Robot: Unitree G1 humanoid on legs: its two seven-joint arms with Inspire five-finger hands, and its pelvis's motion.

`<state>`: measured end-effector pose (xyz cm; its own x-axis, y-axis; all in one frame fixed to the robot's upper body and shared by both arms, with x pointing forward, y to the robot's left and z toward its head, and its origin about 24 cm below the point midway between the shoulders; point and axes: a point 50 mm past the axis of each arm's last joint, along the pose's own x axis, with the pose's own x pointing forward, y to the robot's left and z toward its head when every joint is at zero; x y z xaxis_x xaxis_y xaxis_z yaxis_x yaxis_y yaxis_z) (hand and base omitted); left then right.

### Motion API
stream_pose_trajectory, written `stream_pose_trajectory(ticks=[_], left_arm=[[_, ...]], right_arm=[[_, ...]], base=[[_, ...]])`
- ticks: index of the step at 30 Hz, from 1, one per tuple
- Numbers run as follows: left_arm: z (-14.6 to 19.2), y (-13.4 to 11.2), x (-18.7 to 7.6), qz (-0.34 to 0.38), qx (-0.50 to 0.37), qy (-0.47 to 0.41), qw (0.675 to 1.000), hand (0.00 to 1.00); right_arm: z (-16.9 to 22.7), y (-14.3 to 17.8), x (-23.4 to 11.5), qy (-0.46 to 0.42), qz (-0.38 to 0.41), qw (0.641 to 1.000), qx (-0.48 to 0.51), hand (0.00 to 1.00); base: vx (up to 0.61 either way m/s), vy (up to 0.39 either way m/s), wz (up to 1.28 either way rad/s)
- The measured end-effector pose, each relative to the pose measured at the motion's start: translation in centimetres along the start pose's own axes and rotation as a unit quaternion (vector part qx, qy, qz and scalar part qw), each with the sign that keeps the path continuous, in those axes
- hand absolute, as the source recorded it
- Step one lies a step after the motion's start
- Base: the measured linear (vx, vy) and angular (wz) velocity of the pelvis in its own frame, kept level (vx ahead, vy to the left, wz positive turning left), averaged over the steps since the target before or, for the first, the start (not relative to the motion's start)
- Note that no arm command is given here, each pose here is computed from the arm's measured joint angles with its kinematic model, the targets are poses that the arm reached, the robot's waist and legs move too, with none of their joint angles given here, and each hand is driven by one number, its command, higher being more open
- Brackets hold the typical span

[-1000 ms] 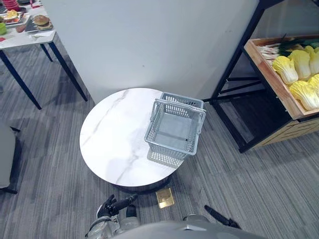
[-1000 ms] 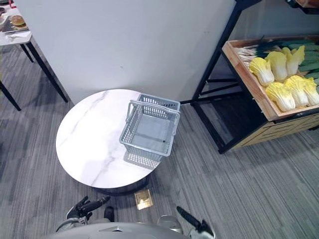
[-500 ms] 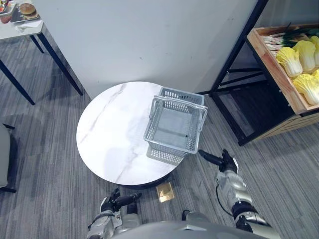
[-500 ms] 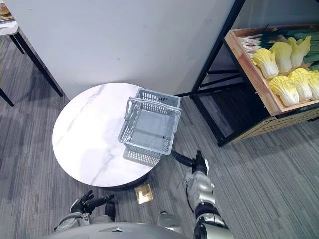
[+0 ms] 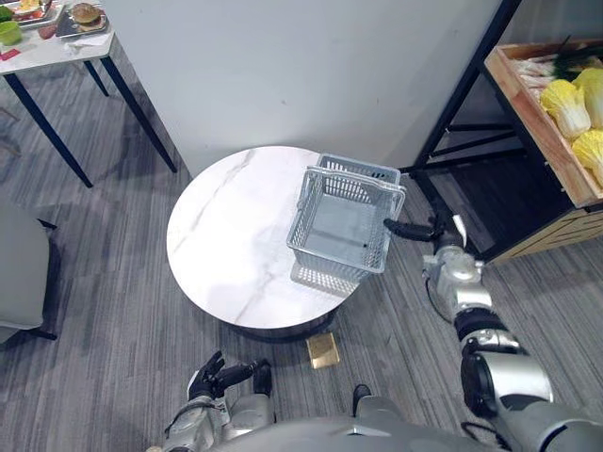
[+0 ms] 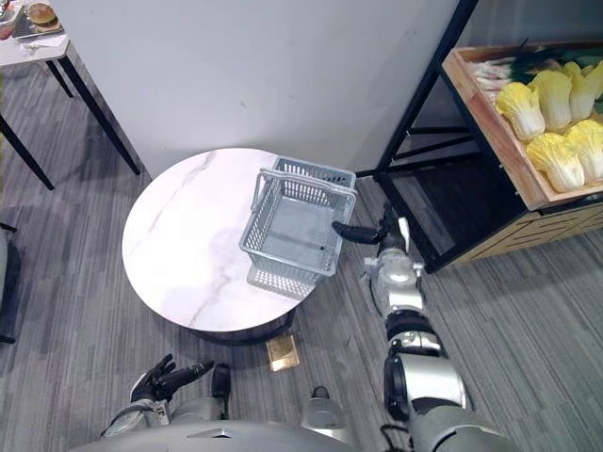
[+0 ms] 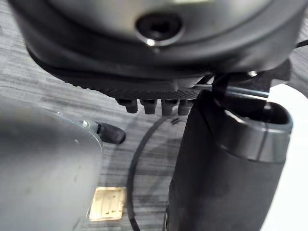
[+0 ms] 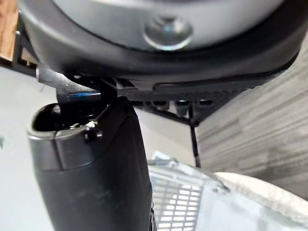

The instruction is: Pick vegetable in the basket

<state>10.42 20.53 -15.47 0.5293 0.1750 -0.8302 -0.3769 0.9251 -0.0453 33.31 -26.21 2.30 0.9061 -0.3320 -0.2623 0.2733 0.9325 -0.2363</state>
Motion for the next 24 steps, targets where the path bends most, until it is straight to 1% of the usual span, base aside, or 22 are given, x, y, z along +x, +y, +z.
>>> stream_pose_trajectory(ticks=[3, 6, 9, 12, 15, 18, 19, 20, 24], left_arm=[[0.0, 0.1, 0.0, 0.0, -0.008, -0.001, 1.0, 1.0], [0.2, 0.5, 0.0, 0.0, -0.008, -0.003, 1.0, 1.0], [0.2, 0.5, 0.0, 0.0, -0.007, -0.004, 1.0, 1.0], [0.3, 0.5, 0.0, -0.002, -0.006, -0.006, 1.0, 1.0], [0.5, 0.4, 0.0, -0.004, -0.003, -0.011, 1.0, 1.0], [0.6, 0.1, 0.0, -0.01, 0.002, -0.013, 1.0, 1.0], [0.6, 0.1, 0.0, -0.012, 0.004, -0.013, 1.0, 1.0], [0.6, -0.1, 0.0, -0.015, 0.006, -0.014, 1.0, 1.0], [0.7, -0.1, 0.0, -0.016, 0.005, -0.017, 1.0, 1.0]], right_arm=[[-0.2, -1.7, 0.3, 0.012, -0.019, 1.0, -0.014, 1.0], [-0.3, -2.4, 0.5, 0.028, -0.03, 0.999, -0.009, 1.0], [-0.2, -2.5, 0.7, 0.038, -0.029, 0.999, -0.009, 1.0], [0.9, -2.0, 1.1, 0.03, -0.018, 0.999, -0.014, 1.0], [2.9, -1.1, 1.6, 0.004, -0.001, 0.999, -0.042, 1.0], [5.0, -0.4, 1.9, -0.027, 0.018, 0.994, -0.108, 1.0], [5.3, -0.5, 2.0, -0.032, 0.02, 0.992, -0.123, 1.0], [5.9, -0.8, 2.0, -0.044, 0.021, 0.986, -0.162, 1.0], [6.9, -1.1, 2.1, -0.064, 0.018, 0.97, -0.234, 1.0]], base=[[-0.01, -0.003, 0.0], [0.06, 0.021, -0.06], [0.08, 0.018, 0.02], [0.06, 0.006, 0.02], [0.0, 0.0, 0.0], [-0.06, 0.021, -0.02], [-0.11, 0.041, -0.02], [-0.08, 0.031, 0.0], [-0.08, 0.017, 0.06]])
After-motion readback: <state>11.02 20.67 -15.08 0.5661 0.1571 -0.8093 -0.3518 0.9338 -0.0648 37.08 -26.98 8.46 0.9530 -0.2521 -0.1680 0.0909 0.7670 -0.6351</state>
